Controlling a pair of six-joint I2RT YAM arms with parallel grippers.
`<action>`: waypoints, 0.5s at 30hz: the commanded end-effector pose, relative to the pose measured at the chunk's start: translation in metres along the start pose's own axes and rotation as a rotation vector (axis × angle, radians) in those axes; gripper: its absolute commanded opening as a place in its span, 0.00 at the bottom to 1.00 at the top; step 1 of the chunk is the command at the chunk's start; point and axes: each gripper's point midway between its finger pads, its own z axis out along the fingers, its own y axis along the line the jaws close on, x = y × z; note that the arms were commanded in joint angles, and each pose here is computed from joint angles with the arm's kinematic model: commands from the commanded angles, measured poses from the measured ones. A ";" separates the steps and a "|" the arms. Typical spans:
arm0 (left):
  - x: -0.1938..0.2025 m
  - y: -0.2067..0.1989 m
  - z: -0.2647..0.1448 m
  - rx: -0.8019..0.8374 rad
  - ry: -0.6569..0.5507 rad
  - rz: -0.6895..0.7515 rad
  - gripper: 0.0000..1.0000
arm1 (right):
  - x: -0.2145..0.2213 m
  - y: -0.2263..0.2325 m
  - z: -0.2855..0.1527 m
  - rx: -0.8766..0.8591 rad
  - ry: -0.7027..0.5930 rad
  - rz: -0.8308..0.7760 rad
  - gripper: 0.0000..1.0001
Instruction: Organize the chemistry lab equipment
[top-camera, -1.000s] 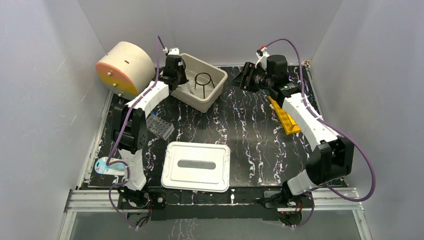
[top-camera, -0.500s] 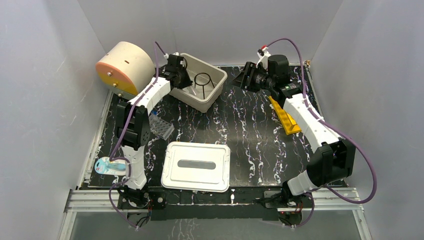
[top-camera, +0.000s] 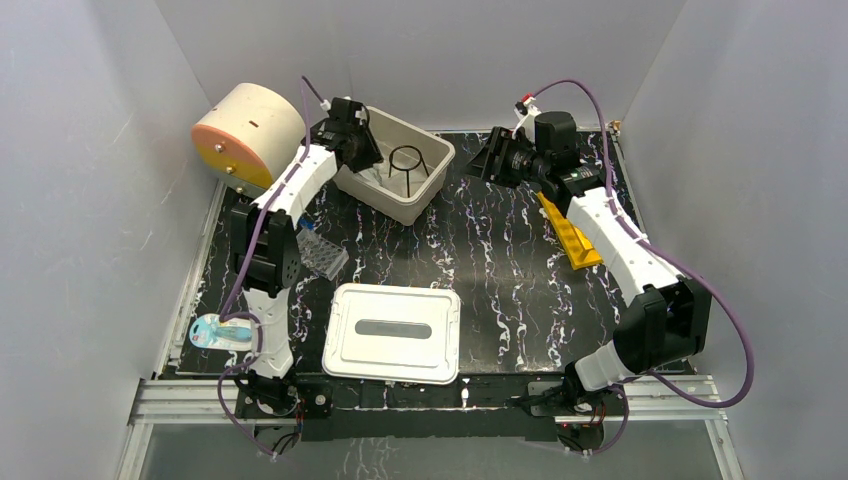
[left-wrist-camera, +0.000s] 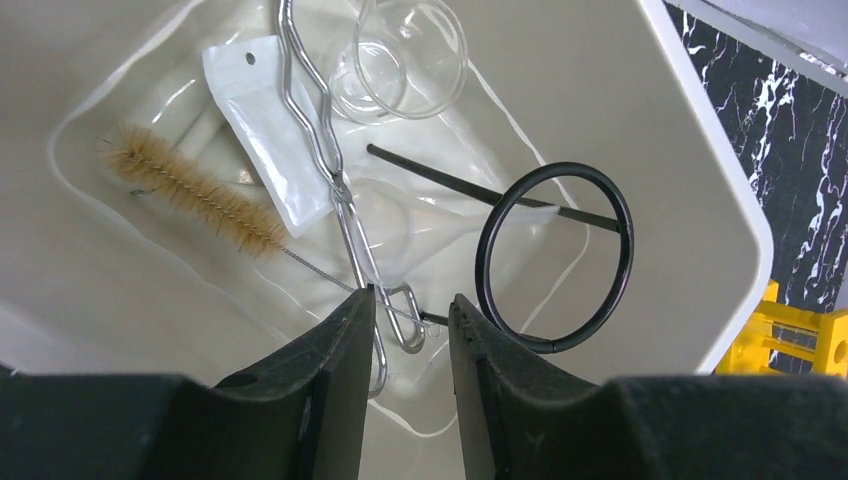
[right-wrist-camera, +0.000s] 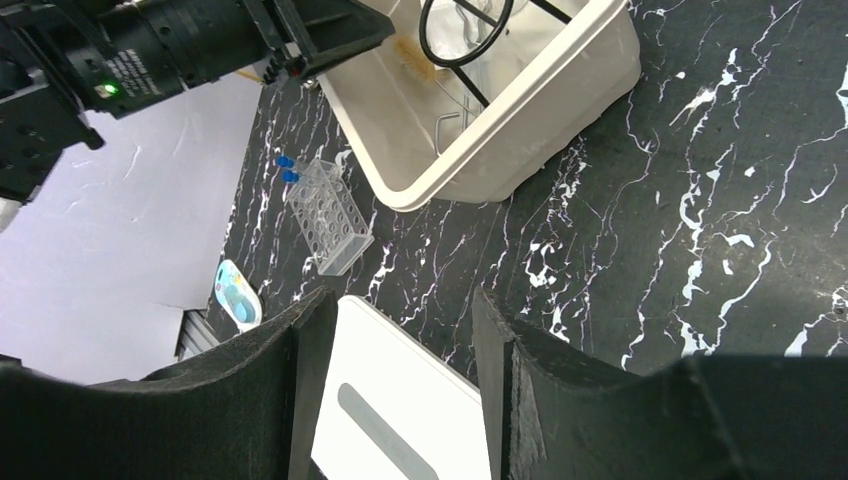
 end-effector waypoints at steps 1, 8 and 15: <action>-0.028 -0.008 -0.030 0.009 -0.051 0.038 0.34 | -0.007 -0.002 -0.008 0.020 -0.043 -0.046 0.62; -0.037 -0.018 -0.079 0.067 -0.075 0.118 0.50 | 0.005 -0.014 0.003 0.048 -0.023 -0.027 0.72; -0.013 -0.006 -0.140 0.105 -0.061 0.164 0.73 | 0.036 -0.025 0.005 0.106 0.039 -0.068 0.72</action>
